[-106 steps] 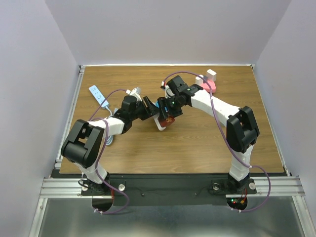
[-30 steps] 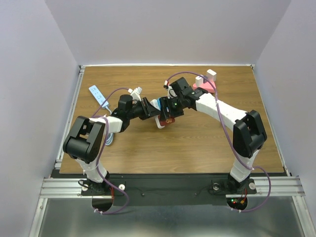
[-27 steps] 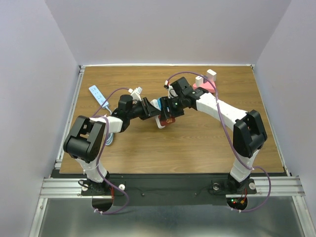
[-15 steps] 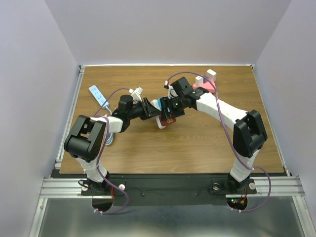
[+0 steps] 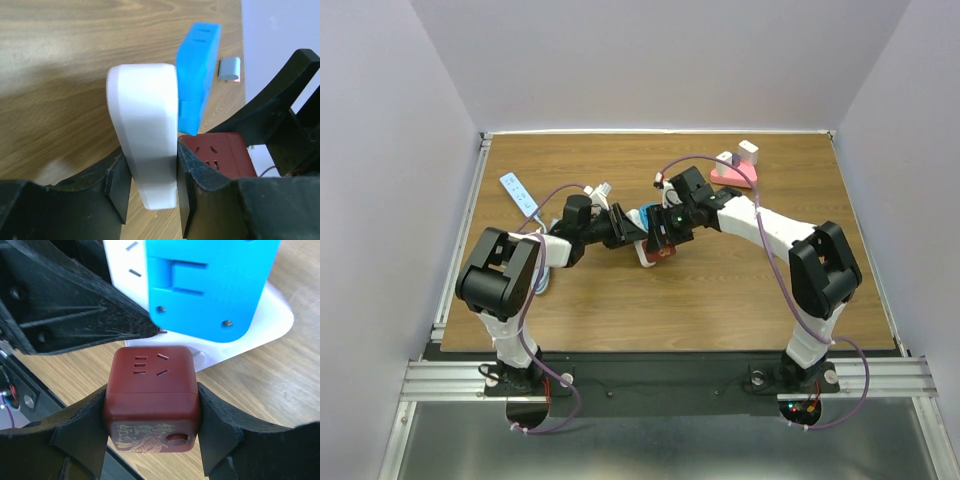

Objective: Pull the plug off the socket

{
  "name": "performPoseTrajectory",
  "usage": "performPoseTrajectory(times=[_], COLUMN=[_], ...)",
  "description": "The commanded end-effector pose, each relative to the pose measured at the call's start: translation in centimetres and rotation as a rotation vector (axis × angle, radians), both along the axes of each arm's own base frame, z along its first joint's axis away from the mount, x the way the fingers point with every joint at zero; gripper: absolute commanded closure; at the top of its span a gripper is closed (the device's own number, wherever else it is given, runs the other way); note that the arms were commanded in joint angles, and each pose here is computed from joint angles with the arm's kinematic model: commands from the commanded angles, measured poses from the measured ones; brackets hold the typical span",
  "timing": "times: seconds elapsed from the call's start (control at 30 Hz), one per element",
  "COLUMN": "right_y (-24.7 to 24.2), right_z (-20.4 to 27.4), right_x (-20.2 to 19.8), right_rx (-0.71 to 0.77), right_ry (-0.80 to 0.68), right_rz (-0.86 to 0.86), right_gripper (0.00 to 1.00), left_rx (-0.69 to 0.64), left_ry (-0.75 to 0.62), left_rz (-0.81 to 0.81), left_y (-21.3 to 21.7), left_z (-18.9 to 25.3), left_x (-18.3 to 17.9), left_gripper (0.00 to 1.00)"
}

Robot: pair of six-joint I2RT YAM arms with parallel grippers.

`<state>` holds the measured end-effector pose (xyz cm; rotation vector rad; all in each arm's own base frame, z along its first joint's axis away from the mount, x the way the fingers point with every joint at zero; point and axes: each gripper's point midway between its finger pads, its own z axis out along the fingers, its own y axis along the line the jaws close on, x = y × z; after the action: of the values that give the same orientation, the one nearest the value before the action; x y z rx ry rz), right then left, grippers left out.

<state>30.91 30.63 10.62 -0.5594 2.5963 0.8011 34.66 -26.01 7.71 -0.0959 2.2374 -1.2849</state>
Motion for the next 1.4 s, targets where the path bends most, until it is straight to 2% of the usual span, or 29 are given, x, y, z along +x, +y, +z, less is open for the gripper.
performPoseTrajectory(times=[0.0, 0.23, 0.4, 0.53, 0.87, 1.0, 1.27, 1.37], right_y=[-0.8, -0.7, -2.2, -3.4, -3.7, -3.6, -1.1, -0.5], right_z=[3.8, 6.5, 10.2, 11.1, 12.2, 10.0, 5.2, 5.4], right_x=[0.9, 2.3, 1.2, -0.1, -0.2, -0.3, 1.1, 1.8], right_rx=[0.100, 0.161, 0.188, 0.182, 0.173, 0.115, 0.093, 0.106], right_ry=[-0.071, -0.185, -0.268, -0.278, -0.265, -0.191, -0.066, -0.085], right_rz=[-0.025, -0.095, -0.122, -0.145, -0.145, -0.116, -0.028, -0.026], right_gripper=[1.00, 1.00, 1.00, 0.99, 1.00, 1.00, 1.00, 1.00], left_rx=[0.226, 0.217, 0.236, 0.244, 0.256, 0.252, 0.249, 0.251], left_ry=[0.098, 0.091, 0.102, 0.110, 0.114, 0.098, 0.100, 0.094], left_rz=[0.182, 0.191, 0.204, 0.217, 0.222, 0.223, 0.223, 0.226], left_y=[6.4, 6.4, 7.3, 8.2, 8.8, 8.8, 8.7, 8.8], left_z=[-6.2, -5.5, -6.4, -6.9, -7.2, -6.5, -6.4, -6.2], left_x=[1.7, 2.5, 2.6, 2.7, 2.8, 3.0, 3.2, 3.2], left_gripper=[1.00, 1.00, 1.00, 1.00, 1.00, 1.00, 1.00, 1.00])
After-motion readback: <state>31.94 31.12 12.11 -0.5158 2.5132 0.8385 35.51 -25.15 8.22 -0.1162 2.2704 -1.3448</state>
